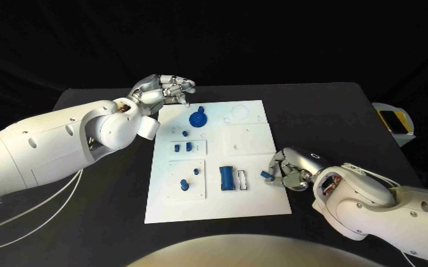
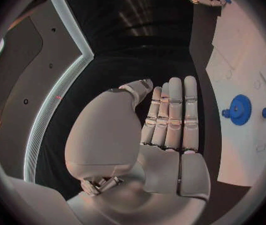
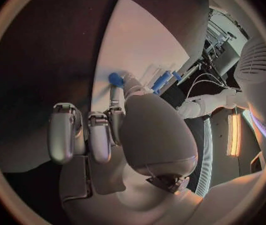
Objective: Assemble the parts on the task board
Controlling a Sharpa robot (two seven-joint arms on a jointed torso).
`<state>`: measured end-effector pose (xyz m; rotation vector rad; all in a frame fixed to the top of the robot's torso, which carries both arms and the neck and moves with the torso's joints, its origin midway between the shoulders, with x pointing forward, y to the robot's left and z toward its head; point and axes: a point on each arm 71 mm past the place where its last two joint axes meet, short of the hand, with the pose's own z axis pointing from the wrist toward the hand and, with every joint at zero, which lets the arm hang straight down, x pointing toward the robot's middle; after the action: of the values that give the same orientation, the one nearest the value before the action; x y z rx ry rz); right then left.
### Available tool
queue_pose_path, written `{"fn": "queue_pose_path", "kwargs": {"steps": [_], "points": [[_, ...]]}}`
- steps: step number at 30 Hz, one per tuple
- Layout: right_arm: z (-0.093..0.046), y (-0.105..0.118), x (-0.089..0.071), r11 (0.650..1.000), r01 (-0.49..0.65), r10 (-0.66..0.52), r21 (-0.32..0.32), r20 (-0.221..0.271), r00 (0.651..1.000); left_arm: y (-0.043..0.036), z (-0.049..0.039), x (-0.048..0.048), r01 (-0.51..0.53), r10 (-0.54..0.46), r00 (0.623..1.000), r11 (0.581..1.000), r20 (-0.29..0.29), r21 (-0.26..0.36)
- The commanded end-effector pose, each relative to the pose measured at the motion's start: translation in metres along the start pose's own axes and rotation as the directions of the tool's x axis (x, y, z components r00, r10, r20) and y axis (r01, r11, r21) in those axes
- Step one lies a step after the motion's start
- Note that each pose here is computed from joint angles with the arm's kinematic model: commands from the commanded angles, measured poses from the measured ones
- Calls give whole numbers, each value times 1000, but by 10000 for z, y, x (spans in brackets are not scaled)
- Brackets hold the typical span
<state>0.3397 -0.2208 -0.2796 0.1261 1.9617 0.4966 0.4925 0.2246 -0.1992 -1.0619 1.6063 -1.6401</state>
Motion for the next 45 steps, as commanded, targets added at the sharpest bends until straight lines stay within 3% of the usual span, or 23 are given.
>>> {"fn": "queue_pose_path", "kwargs": {"steps": [1, 13, 26, 45], "points": [[-11, -53, 95, 998, 53, -51, 31, -43, 998, -13, 3, 25, 1, -1, 1000, 1000, -20, 10], [-49, -2, 82, 998, -45, 46, 36, -29, 999, -12, 5, 27, 1, -1, 1000, 1000, -20, 9], [-53, 296, -17, 984, -161, 162, -72, 8, 987, -9, 2, 27, 1, -1, 1000, 1000, -21, 5], [113, 437, 156, 983, -180, 176, -43, -93, 980, -11, -5, 29, 1, -1, 1000, 1000, -23, 4]]}}
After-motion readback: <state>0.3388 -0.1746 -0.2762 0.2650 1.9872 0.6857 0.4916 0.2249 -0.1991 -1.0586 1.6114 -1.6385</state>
